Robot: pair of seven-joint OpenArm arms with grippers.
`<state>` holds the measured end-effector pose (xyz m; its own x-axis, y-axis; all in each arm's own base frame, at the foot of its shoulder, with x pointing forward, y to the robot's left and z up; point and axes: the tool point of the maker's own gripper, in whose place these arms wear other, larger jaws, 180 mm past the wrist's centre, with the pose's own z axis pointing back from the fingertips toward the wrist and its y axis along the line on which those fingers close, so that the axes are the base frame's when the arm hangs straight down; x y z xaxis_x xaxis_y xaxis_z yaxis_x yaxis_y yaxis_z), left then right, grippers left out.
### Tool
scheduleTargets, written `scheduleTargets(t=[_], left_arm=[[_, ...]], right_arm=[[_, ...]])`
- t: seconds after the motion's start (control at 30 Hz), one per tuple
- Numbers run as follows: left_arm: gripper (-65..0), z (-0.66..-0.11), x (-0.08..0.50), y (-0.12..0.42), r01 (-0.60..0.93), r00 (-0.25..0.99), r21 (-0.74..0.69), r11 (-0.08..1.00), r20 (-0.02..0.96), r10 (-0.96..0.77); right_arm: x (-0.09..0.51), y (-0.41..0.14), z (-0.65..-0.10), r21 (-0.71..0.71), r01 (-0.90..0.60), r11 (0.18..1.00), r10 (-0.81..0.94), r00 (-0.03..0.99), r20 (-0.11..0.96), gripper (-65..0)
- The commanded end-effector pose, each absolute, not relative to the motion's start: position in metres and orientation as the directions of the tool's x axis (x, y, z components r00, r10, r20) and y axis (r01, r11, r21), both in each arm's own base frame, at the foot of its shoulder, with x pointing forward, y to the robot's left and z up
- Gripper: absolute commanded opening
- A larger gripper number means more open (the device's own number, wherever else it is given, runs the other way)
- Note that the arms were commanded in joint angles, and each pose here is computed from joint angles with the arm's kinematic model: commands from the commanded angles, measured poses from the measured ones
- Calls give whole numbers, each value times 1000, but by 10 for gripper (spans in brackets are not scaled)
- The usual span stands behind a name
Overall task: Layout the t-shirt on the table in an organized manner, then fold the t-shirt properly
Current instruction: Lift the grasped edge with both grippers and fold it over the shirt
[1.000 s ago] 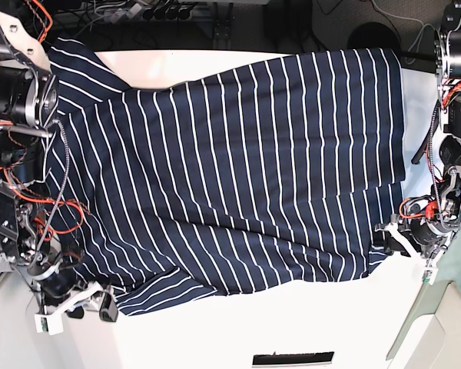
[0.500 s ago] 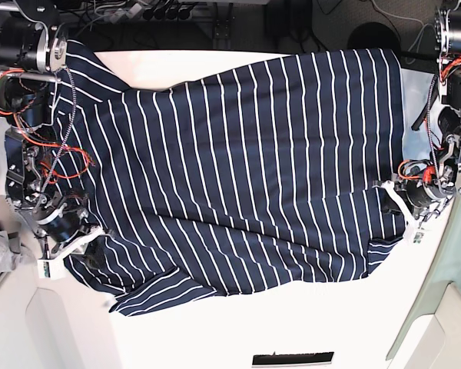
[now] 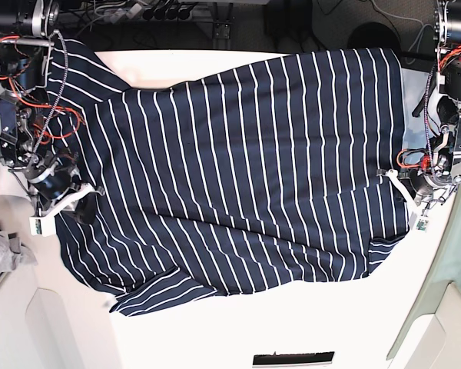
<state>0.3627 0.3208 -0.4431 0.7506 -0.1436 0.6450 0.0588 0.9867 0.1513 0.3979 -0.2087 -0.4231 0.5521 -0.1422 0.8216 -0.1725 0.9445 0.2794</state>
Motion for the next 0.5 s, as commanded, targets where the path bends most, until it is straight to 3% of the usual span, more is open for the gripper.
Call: scheduleTargets(t=[0.0,0.13,0.27,0.47], left_arm=[[-603,-427,376,329,41,720,178,983,677,-153],[-605,-432,374,329,29,730,219,975,662,-170],[-647,-442,378,316,19,741,179,984,658,-134],[-650,-464,384,303,-16,781,113,993,621,-58]], right_arm=[[412,-216,-400,271,-186,944,-148,495,856,-650],[412,-218,-400,267,-190,945,-143,495,857,-650],[412,-218,-399,265,-190,946,-141,494,858,-650],[410,-217,-403,258,-192,947,-129,507,853,-650]])
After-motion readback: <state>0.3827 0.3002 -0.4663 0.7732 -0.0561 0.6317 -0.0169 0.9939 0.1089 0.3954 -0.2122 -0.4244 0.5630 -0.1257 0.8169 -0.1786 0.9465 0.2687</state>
